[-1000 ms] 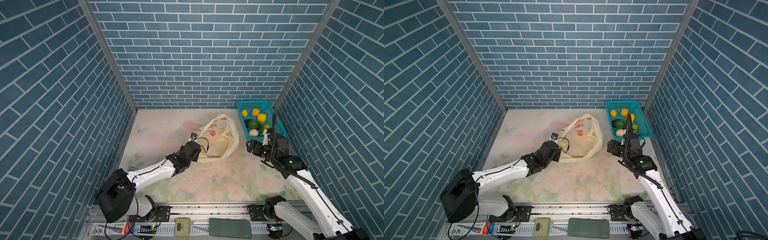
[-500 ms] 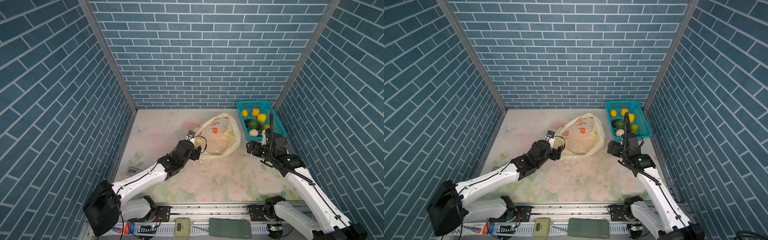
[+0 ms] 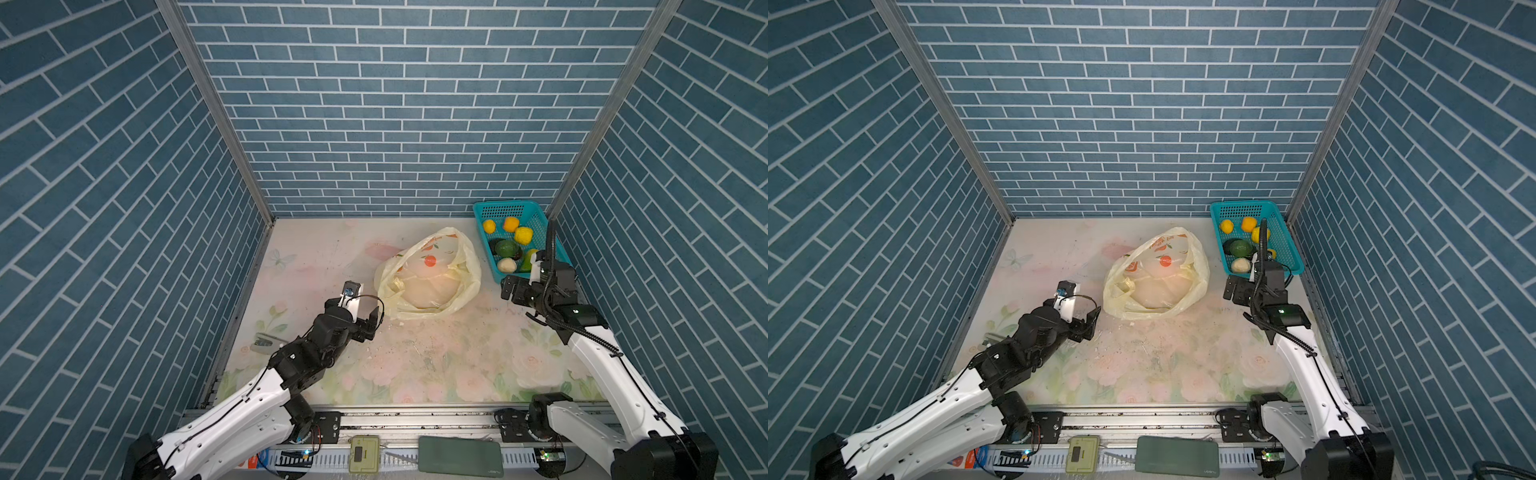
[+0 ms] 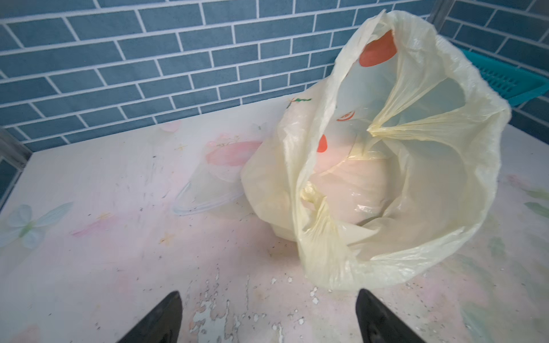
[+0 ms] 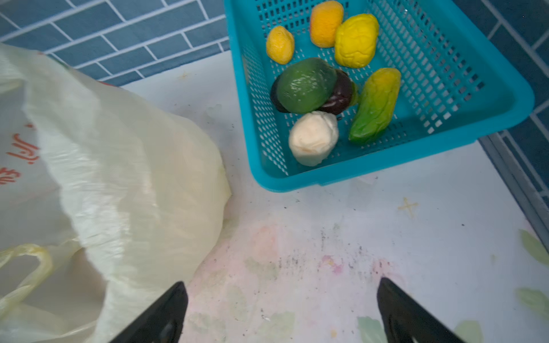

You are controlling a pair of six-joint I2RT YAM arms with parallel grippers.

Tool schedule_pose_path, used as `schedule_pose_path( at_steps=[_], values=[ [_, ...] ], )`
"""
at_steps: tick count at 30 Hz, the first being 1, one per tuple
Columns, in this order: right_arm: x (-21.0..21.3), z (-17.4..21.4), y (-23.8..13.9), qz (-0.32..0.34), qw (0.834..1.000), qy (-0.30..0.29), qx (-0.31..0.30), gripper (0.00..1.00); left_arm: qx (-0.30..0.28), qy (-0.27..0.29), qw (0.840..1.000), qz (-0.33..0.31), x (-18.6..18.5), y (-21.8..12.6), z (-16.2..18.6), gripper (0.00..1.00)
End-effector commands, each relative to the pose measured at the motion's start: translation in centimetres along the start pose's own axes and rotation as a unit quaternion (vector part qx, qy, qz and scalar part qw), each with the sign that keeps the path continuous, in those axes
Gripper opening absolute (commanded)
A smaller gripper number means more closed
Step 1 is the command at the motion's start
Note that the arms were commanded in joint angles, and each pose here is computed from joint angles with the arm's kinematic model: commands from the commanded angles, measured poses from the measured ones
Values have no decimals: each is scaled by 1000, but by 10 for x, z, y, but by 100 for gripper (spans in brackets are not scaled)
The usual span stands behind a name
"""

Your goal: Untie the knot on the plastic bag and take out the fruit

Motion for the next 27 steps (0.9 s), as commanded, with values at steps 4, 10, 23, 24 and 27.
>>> schedule_pose_path(
  at_steps=[4,10,23,24,27],
  values=[
    [-28,1,28,29,999,-30,-18,99,9,12,995,-95,32,9,13,92],
    [-48,7,55,46,997,-17,-64,99,-19,16,990,-142,60,28,9,92],
    [-68,20,97,58,986,-39,-149,99,-61,32,970,-232,123,83,39,91],
    [-68,22,97,57,985,-43,-158,99,-62,32,969,-236,125,87,42,91],
    [-70,25,97,57,981,-49,-180,99,-70,42,968,-239,128,97,44,91]
  ],
)
Point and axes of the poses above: each gripper's point midway between its finger pads, its own y axis out along the fingers, its own x axis along the line the jaws close on, z = x × y, the point moved 9 cm from there along -y, back along the fingers, and after that the axes turned 1 degree about y, right-handed, at the moved point
